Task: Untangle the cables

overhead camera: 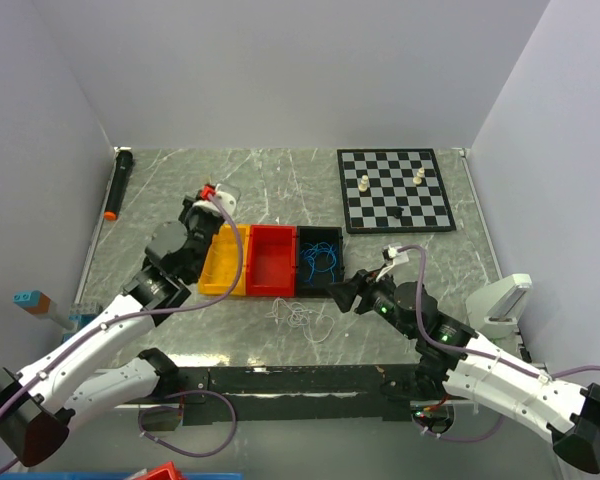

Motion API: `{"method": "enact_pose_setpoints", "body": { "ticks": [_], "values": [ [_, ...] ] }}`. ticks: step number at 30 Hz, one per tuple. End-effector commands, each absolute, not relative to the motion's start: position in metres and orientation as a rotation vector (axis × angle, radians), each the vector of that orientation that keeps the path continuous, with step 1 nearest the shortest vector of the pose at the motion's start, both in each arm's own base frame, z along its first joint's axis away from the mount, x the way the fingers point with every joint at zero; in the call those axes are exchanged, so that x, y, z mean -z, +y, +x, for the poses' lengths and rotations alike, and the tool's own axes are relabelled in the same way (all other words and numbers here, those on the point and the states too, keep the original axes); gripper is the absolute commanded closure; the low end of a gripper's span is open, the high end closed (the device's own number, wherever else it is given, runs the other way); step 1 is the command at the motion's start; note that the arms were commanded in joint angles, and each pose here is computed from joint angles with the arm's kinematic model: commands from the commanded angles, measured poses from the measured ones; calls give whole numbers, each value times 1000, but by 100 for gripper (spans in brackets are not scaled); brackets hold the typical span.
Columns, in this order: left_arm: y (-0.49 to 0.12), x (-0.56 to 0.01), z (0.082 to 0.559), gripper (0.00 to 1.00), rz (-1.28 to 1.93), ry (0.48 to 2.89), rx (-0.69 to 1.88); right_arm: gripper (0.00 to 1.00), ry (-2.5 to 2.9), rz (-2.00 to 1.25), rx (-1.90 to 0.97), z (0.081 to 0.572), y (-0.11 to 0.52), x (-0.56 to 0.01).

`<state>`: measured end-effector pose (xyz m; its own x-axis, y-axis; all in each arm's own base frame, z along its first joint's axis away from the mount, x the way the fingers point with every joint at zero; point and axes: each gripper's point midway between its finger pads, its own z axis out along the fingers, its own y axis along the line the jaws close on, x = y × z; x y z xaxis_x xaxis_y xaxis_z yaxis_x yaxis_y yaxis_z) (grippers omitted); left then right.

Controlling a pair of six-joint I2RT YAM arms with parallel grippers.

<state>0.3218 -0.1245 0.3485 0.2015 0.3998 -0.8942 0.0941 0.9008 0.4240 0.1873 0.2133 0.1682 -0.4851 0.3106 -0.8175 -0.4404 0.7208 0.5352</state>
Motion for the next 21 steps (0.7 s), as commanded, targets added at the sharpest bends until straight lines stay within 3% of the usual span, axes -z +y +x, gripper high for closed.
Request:
{"method": "enact_pose_setpoints", "body": {
  "ticks": [1,21],
  "values": [
    [-115,-307,315,99,409,1458,-214,29,1858,-74,-889,189,209,-172],
    [-136,-176,334,94,521,1835,-108,29,1857,-67,-892,192,211,-171]
  ]
}}
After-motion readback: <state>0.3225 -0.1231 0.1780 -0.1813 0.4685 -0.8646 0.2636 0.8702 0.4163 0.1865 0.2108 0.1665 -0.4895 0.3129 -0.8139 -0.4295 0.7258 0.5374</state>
